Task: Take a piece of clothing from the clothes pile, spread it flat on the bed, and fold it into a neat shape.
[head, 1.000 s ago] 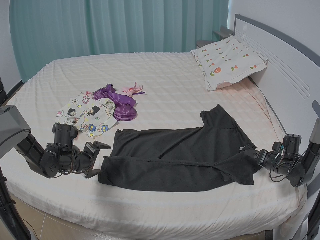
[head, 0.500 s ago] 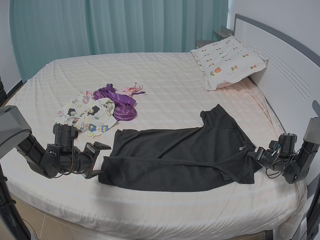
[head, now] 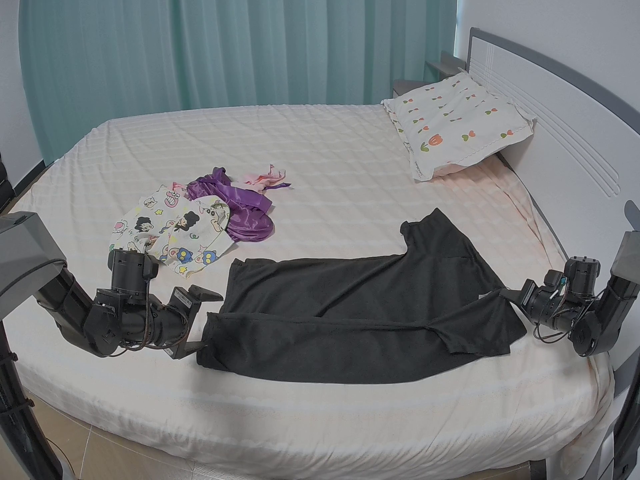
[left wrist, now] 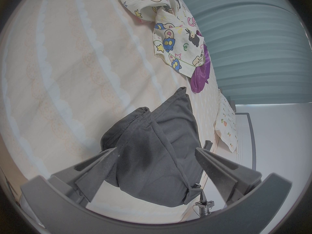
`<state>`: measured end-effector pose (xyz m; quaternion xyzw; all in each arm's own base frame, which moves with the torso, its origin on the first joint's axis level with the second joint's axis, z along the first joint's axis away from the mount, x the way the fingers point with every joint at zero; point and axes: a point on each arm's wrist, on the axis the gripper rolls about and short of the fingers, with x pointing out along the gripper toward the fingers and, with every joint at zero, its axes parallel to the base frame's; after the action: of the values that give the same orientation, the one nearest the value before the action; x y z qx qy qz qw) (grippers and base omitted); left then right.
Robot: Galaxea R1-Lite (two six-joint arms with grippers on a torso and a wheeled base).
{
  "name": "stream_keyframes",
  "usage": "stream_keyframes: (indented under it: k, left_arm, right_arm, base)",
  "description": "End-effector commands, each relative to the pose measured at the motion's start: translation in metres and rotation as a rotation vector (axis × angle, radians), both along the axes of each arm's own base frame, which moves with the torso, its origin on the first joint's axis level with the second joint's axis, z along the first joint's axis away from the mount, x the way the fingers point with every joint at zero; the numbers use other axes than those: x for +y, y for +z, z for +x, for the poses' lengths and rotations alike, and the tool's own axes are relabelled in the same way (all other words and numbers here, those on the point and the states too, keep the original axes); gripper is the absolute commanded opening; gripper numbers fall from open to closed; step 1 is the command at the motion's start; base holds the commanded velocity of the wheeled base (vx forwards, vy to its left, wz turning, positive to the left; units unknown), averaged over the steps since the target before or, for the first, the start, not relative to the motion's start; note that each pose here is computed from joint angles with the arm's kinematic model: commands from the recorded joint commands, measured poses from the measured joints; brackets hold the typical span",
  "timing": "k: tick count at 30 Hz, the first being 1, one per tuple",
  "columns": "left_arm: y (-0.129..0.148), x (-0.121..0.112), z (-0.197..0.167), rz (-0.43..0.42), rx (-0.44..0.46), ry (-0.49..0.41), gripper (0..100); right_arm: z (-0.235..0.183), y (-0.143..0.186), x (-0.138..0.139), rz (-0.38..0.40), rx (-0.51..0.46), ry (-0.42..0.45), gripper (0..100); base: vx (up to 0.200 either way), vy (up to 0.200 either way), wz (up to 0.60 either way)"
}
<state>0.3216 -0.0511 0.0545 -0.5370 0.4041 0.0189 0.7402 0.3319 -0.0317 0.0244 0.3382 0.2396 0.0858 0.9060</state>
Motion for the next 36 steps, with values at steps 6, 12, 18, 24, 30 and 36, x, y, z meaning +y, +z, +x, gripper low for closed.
stream_keyframes:
  k: [6, 12, 18, 24, 30, 36]
  left_arm:
    - [-0.001, 0.000, 0.000, 0.000, 0.005, 0.001, 100]
    - [-0.001, 0.000, -0.001, 0.000, 0.003, 0.000, 100]
    - [0.002, 0.001, -0.001, 0.006, -0.007, 0.008, 100]
    - [0.006, 0.001, -0.001, 0.036, -0.024, 0.041, 100]
    - [0.010, -0.003, -0.004, 0.037, -0.034, 0.031, 100]
    - [0.011, -0.003, -0.004, 0.033, -0.040, 0.028, 100]
  right_arm:
    - [0.013, -0.015, -0.007, -0.001, -0.039, -0.012, 0]
    - [0.013, -0.018, -0.009, -0.001, -0.036, -0.016, 100]
    - [0.013, -0.015, -0.010, -0.007, -0.070, -0.030, 100]
    - [0.004, 0.006, -0.020, 0.037, -0.120, -0.108, 100]
    - [-0.001, 0.004, -0.017, 0.042, -0.101, -0.104, 100]
    - [-0.004, 0.005, -0.016, 0.042, -0.098, -0.101, 100]
  base:
    - [0.000, 0.000, 0.00]
    - [0.000, 0.000, 0.00]
    - [0.000, 0.000, 0.00]
    - [0.000, 0.000, 0.00]
    - [0.000, 0.000, 0.00]
    - [0.000, 0.000, 0.00]
